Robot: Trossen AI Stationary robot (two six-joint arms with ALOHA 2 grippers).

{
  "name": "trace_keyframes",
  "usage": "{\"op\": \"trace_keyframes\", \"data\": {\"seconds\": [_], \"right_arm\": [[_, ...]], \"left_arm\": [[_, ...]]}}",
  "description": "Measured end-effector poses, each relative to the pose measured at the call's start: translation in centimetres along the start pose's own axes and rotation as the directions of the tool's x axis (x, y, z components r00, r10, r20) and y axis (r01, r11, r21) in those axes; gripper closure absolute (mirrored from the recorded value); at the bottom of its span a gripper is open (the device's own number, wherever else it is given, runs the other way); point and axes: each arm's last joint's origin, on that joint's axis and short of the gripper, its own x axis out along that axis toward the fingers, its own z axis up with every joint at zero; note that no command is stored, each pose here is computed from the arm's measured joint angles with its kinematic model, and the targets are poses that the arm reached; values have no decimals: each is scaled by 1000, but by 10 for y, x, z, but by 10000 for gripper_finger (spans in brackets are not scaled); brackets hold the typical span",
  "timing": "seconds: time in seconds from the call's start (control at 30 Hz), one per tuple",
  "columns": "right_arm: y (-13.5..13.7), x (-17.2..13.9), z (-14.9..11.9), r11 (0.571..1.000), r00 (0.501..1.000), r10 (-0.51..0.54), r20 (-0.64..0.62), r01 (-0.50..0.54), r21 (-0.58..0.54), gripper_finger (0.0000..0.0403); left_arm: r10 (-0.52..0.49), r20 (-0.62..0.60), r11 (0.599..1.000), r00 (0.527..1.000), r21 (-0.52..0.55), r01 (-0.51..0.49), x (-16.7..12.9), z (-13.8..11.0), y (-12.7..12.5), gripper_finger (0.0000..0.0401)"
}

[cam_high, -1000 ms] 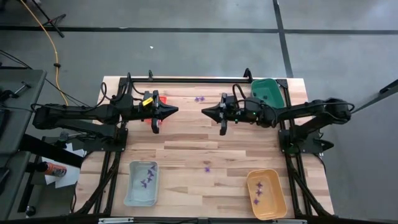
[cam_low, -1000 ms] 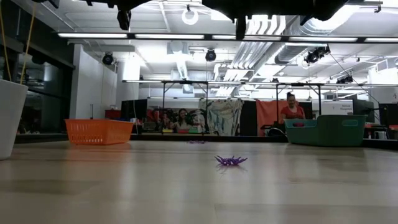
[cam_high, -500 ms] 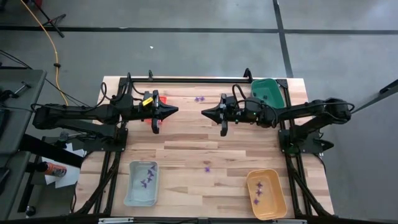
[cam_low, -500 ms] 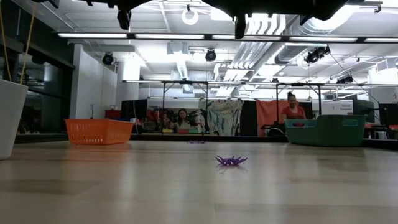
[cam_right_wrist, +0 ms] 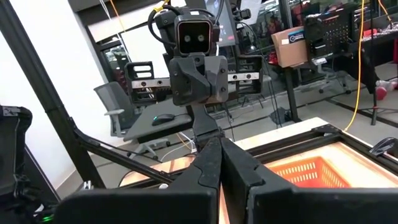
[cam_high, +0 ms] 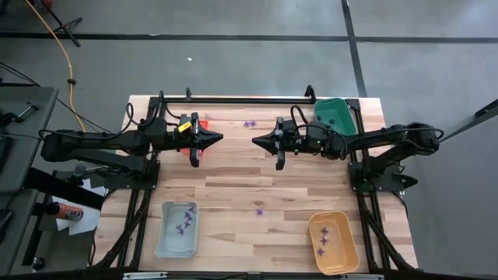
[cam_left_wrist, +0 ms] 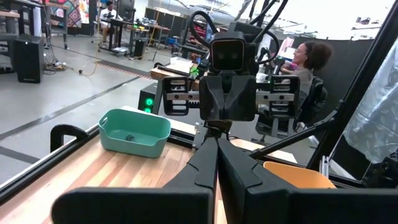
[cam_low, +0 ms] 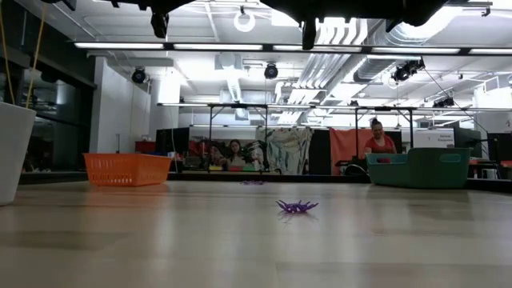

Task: Sort Halloween decoration
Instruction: Put the violet spider toy into the yellow bin

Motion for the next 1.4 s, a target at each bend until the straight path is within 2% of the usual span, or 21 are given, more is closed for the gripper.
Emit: {"op": "trace_keyframes", "data": {"seconds": [0.07, 0.17, 0.27, 0.37, 0.47, 0.6, 0.73, 0.8, 0.83, 0.93, 1.07, 1.17, 1.23, 1.27, 1.33, 1.4], "right_arm": [[-1, 0, -1, 1000, 1000, -7, -13, 7, -9, 403], [-6, 0, -4, 997, 996, -77, -38, 76, -28, 403], [-23, 4, -3, 972, 970, -228, -89, 232, 32, 403], [-47, 22, 7, 936, 913, -332, -239, 350, 38, 403], [-78, 44, 10, 877, 796, -437, -418, 480, -4, 403], [-131, 66, -3, 775, 577, -527, -624, 628, -74, 403], [-183, 74, -27, 660, 369, -539, -758, 744, -107, 403], [-205, 76, -37, 618, 316, -509, -801, 782, -85, 403], [-215, 78, -41, 609, 313, -484, -817, 791, -58, 403], [-239, 83, -49, 595, 349, -390, -852, 802, 56, 403], [-262, 88, -60, 514, 368, -320, -873, 842, 166, 403], [-271, 96, -68, 499, 413, -233, -881, 828, 256, 403], [-272, 99, -70, 479, 382, -225, -896, 844, 239, 403], [-273, 101, -68, 484, 379, -234, -895, 844, 230, 403], [-274, 106, -61, 505, 409, -242, -880, 827, 246, 403], [-274, 106, -60, 512, 389, -237, -890, 829, 226, 403]], "left_arm": [[13, 3, 1000, 1000, -2, -13, 0, 0, 0, 401], [48, 13, 998, 999, -48, -47, 0, 0, 1, 401], [47, 30, 995, 998, -92, -45, -1, 5, 0, 401], [33, 42, 995, 999, -92, -29, -1, 9, -1, 401], [31, 47, 998, 998, -54, -29, -2, 11, -1, 401], [38, 45, 998, 998, -53, -35, -2, 11, -1, 401], [34, 41, 998, 999, -57, -32, -2, 11, -1, 401], [35, 41, 998, 999, -57, -32, -2, 11, -1, 401], [35, 40, 998, 999, -57, -32, -2, 10, -1, 401], [35, 40, 998, 999, -57, -32, -2, 10, -1, 401], [35, 38, 998, 999, -58, -33, -2, 10, -1, 401], [36, 36, 998, 999, -58, -34, -2, 10, -1, 401], [36, 36, 998, 999, -58, -34, -2, 10, -1, 401], [36, 34, 998, 999, -58, -34, -2, 10, -1, 401], [37, 32, 998, 999, -57, -35, -2, 10, -1, 401], [39, 25, 998, 999, -57, -37, -2, 9, -1, 401]]}}
